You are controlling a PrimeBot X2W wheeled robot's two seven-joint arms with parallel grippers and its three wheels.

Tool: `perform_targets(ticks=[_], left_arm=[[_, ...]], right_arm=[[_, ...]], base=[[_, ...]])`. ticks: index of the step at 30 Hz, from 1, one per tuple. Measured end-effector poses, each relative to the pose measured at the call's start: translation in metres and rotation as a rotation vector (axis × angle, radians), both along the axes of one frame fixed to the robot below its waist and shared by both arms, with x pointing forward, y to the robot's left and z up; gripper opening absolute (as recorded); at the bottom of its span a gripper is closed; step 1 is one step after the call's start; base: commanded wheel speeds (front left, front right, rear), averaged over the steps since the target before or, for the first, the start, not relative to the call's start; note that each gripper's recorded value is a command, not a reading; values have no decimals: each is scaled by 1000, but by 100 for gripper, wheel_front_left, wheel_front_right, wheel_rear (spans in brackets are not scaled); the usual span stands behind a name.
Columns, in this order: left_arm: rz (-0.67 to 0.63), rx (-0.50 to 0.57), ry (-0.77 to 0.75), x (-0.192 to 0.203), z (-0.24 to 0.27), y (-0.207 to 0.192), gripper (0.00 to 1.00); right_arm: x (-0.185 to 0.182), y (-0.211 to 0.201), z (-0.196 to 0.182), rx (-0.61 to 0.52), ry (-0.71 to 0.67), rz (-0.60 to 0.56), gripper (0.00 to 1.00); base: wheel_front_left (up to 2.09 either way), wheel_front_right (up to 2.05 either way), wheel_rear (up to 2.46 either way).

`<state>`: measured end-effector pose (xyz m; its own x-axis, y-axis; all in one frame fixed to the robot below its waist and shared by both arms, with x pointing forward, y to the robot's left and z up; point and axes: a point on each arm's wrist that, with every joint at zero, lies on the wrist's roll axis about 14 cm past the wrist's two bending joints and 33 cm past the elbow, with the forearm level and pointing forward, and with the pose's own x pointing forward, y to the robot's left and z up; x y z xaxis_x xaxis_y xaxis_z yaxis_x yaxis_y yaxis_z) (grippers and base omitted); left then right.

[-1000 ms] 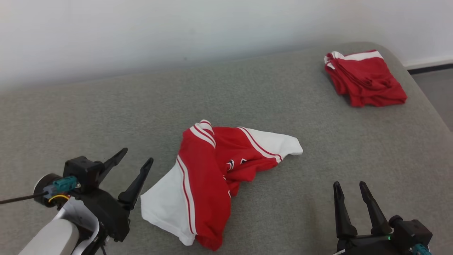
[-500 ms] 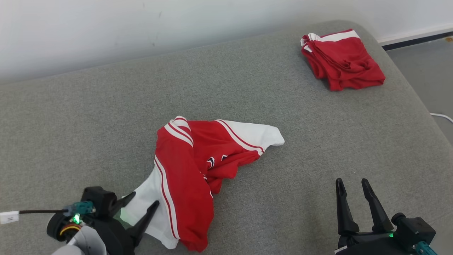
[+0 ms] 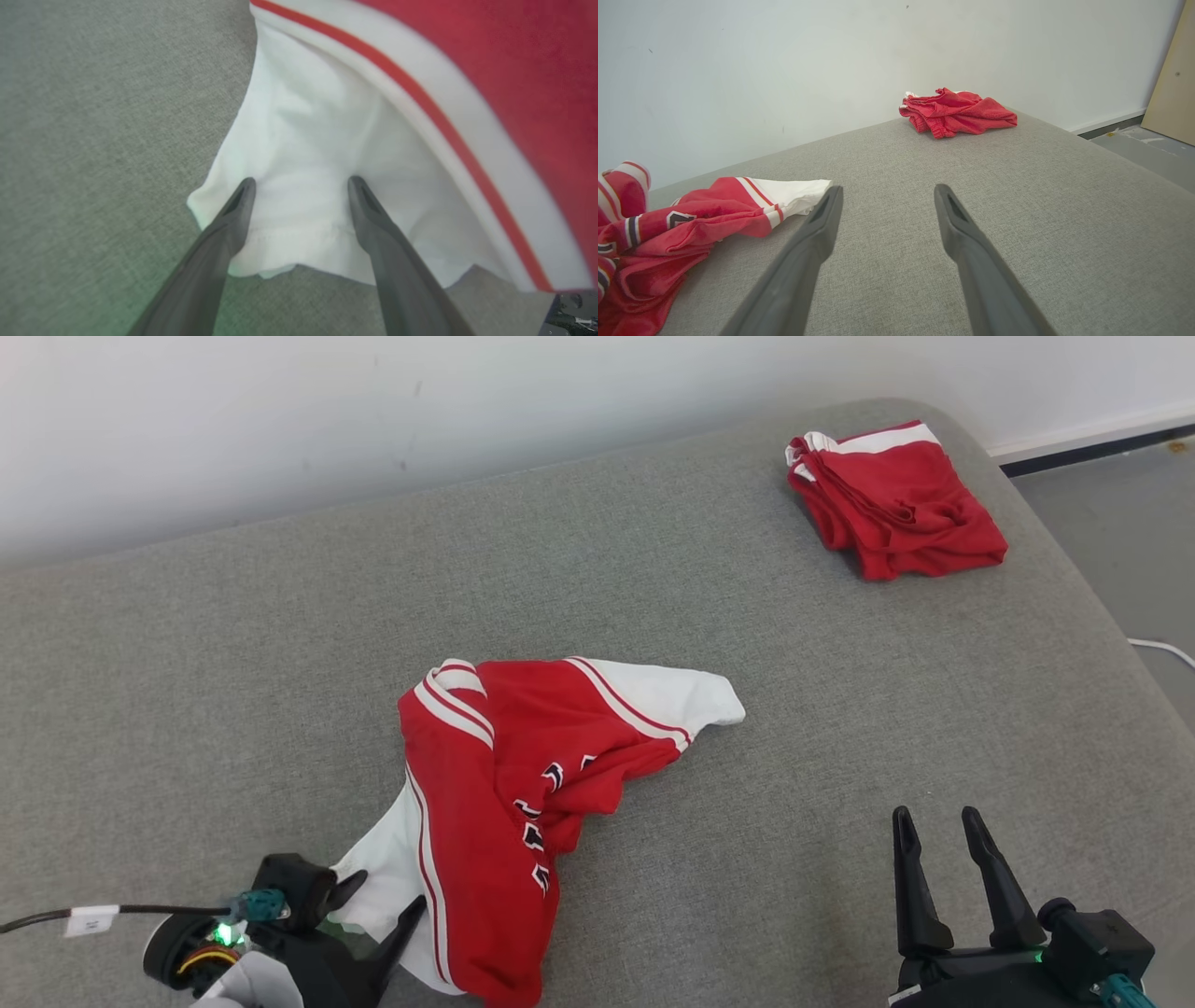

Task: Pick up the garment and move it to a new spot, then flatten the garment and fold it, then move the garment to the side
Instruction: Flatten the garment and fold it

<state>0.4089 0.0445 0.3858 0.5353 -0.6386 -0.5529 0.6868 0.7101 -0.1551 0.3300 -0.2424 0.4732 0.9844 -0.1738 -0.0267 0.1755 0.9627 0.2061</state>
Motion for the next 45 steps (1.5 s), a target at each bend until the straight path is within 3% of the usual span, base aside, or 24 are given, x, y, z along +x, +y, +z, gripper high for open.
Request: perform_targets(ticks=[1,2,6,16,24,34,43,44,45], left_arm=[[-8,16,-8,0,-1,1,64],[-16,35,-20,1,-2,2,0],[-10,54,-51,3,-2,5,0],[92,-94,-222,16,50,7,0],[283,-137,-405,20,105,62,0],[612,-132,-416,-34,103,152,0],[776,-153,-274,-90,56,170,0],[789,-155,-267,-92,52,171,28],[789,-149,-256,-94,48,170,100]], right_arm=[[0,0,0,0,-2,0,100],[0,0,1,-2,-3,2,100],[-2,1,1,-6,-2,3,100],[-4,11,2,-18,-10,40,100],[10,40,9,-15,-39,140,100],[28,82,16,-9,-66,276,100],[37,103,19,-15,-73,343,100],[38,104,19,-16,-72,345,100],[38,104,19,-16,-72,347,100]], base=[[0,0,0],[0,0,0],[0,0,0],[0,0,0],[0,0,0],[0,0,0],[0,0,0],[0,0,0],[0,0,0]])
